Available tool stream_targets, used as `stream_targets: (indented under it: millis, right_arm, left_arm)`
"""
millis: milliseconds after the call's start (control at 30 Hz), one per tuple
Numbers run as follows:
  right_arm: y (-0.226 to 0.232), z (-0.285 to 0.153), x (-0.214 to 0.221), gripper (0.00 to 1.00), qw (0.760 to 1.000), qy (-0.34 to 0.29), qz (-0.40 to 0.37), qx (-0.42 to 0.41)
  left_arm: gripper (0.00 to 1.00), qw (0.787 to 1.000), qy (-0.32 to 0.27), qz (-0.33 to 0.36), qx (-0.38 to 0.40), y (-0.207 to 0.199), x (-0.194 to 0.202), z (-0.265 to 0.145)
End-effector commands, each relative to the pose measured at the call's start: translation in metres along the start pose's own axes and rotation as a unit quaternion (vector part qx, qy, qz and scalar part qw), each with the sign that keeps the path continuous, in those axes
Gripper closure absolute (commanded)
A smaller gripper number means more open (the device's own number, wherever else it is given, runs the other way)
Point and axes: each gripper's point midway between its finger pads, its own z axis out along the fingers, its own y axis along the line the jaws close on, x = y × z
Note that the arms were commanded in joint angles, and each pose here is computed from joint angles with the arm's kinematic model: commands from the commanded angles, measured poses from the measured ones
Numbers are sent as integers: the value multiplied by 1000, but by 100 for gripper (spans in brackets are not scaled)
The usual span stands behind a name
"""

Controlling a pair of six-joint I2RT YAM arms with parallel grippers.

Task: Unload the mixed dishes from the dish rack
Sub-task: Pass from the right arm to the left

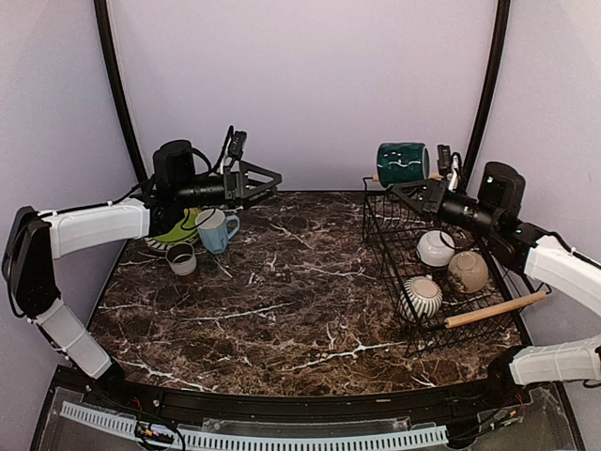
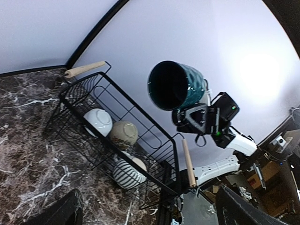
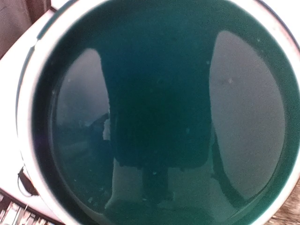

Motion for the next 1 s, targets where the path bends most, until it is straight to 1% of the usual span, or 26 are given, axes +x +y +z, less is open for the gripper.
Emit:
stream_targets:
  millis: [0, 133, 233, 333, 433, 500, 633, 833, 900, 933, 967]
  right_arm:
    - [67, 30, -1, 100, 989, -9, -56, -134]
    - [82, 65, 25, 100, 983, 20, -43, -177]
    - [87, 88, 38, 100, 980, 36, -41, -192]
    - [94, 104, 43, 100, 975, 43, -38, -214]
    - [95, 119, 48, 100, 975, 51, -35, -215]
    - [91, 131, 56, 100, 974, 61, -24, -218]
    - [98, 148, 72, 100, 965, 82, -10, -247]
    - [97, 163, 90, 100, 961, 104, 0, -254]
    - [95, 164, 93, 100, 962, 106, 5, -253]
    - [93, 165, 94, 100, 962, 107, 8, -253]
    - [91, 165, 96, 100, 962, 108, 11, -252]
  left_arm:
    - [2, 994, 10, 6, 110, -40, 2, -2]
    - [2, 993, 14, -8, 115, -36, 4, 1]
    - [2, 990, 15, -17, 136, -40, 3, 2]
    - [2, 989, 21, -27, 141, -37, 6, 5]
    - [2, 988, 22, -38, 148, -37, 6, 6]
    - [4, 987, 22, -37, 157, -41, 5, 6]
    - [7, 986, 24, -38, 160, -42, 6, 7]
    - [14, 985, 31, -48, 165, -40, 8, 9]
    - [22, 984, 28, -48, 170, -42, 7, 9]
    - [25, 983, 30, -52, 171, -42, 7, 9]
    - [31, 983, 29, -51, 174, -43, 7, 9]
